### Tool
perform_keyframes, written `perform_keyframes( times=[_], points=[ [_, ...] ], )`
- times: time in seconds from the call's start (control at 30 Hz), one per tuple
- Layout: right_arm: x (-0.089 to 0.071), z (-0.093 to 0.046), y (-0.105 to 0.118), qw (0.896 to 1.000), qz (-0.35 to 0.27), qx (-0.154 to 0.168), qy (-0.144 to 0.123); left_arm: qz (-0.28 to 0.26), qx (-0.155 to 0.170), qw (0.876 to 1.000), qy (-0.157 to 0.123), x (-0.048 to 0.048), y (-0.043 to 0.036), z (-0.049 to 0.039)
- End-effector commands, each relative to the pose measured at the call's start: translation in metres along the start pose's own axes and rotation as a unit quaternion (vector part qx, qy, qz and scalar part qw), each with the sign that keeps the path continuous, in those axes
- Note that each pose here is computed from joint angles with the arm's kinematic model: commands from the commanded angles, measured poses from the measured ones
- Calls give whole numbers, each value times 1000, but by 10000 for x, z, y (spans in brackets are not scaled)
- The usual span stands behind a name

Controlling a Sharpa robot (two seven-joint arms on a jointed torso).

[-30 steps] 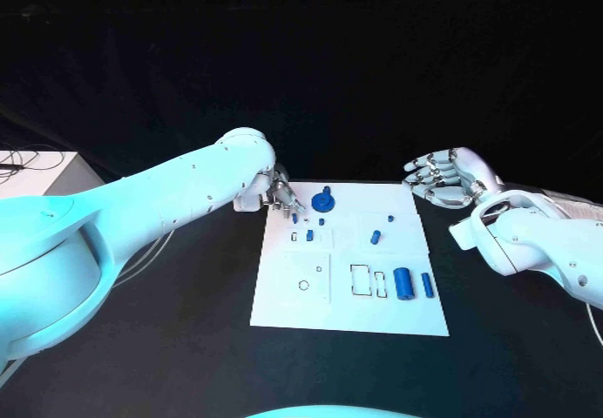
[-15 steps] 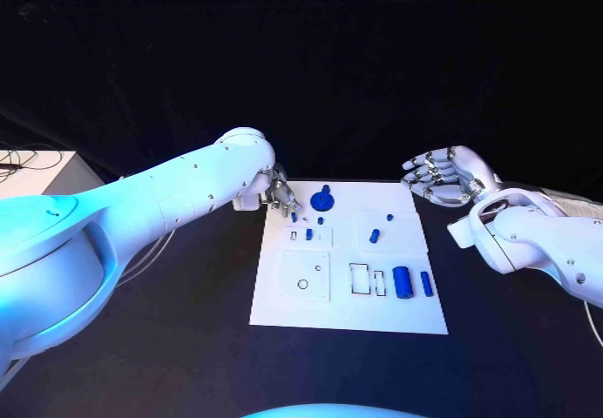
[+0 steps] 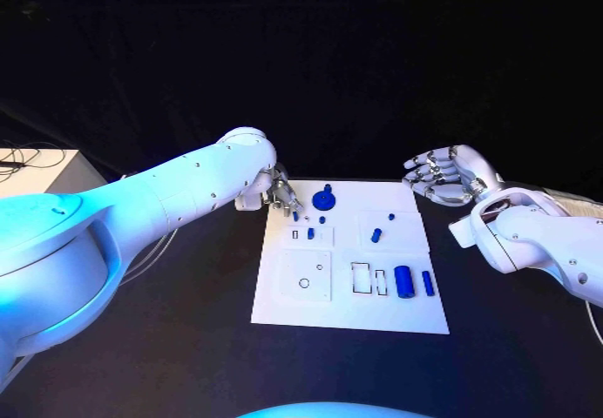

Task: Assemble the parts on the task board

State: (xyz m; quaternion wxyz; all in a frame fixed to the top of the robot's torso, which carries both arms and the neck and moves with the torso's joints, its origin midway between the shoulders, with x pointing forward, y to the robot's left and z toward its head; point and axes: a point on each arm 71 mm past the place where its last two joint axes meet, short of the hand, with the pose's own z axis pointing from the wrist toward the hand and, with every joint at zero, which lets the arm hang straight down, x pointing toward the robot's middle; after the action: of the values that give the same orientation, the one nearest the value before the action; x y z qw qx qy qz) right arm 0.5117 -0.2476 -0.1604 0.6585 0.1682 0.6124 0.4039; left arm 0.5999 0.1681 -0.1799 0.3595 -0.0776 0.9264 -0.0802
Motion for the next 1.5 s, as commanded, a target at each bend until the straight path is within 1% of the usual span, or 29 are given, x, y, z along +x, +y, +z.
perform_keyframes(
  times=[0.03,0.27,0.7,0.93,1.3,1.5],
  points=[
    [8,3,16,1000,0,-6,2,-8,7,1000,7,21,-29,4],
    [13,5,19,1000,1,-6,3,-14,10,1000,14,53,-26,25],
    [17,8,21,1000,1,-7,4,-19,9,1000,18,91,-4,57],
    [17,9,20,1000,1,-6,4,-24,10,1000,15,93,4,57],
    [20,11,21,1000,1,-7,5,-49,24,998,9,88,-11,49],
    [21,11,20,1000,1,-6,5,-61,28,998,3,75,22,38]
  ],
)
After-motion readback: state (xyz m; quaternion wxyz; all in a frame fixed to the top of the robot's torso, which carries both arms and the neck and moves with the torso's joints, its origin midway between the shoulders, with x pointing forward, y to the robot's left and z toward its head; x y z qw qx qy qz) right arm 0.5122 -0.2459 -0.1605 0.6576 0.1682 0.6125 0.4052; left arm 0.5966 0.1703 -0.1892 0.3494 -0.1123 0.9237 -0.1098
